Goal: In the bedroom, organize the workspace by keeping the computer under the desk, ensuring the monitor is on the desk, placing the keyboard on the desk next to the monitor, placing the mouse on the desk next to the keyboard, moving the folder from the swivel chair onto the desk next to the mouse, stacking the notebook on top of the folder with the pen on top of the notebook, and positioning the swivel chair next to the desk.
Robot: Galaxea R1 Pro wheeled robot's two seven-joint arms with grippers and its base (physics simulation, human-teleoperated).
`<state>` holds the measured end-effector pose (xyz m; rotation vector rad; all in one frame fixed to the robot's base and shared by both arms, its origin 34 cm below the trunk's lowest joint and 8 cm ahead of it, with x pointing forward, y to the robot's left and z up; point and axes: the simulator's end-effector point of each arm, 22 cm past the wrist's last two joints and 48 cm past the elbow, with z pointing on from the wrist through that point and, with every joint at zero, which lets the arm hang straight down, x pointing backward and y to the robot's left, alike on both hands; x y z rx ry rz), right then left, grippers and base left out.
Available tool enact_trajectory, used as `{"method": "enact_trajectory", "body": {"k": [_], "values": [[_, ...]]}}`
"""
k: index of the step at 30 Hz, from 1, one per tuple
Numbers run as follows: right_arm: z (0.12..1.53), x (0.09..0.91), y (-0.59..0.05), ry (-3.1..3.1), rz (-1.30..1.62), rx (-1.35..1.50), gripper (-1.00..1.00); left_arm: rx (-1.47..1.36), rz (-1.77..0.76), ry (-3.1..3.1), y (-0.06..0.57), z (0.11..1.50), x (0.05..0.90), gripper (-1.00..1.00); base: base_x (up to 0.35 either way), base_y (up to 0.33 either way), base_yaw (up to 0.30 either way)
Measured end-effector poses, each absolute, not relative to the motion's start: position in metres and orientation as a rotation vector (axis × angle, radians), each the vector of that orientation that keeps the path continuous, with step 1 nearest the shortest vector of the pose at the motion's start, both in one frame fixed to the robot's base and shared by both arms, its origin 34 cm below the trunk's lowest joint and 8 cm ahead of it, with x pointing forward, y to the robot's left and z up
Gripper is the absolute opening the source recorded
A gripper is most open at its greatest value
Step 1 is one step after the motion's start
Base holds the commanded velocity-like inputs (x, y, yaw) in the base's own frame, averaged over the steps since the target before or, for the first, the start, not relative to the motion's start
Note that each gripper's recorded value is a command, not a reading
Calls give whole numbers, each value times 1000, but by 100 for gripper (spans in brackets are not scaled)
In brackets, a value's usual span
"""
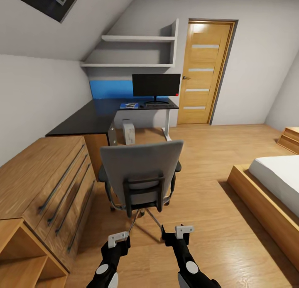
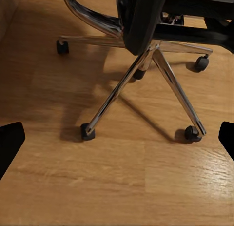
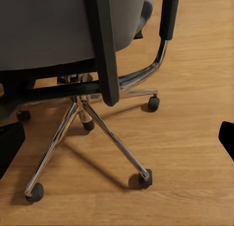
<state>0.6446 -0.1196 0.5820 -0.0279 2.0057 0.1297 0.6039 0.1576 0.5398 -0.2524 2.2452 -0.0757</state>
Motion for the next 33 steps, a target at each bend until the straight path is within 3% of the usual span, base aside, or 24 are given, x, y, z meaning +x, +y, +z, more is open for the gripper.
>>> {"method": "enact_trajectory", "body": {"k": [14,33], "values": [[574,647,-79,1962,163,-101,100,-255,-78,2228,160,519,606,100,0,0,0],[540,646,-92,1943,140,-104,100,-255,-77,2224,161,481,601,100,0,0,0]]}}
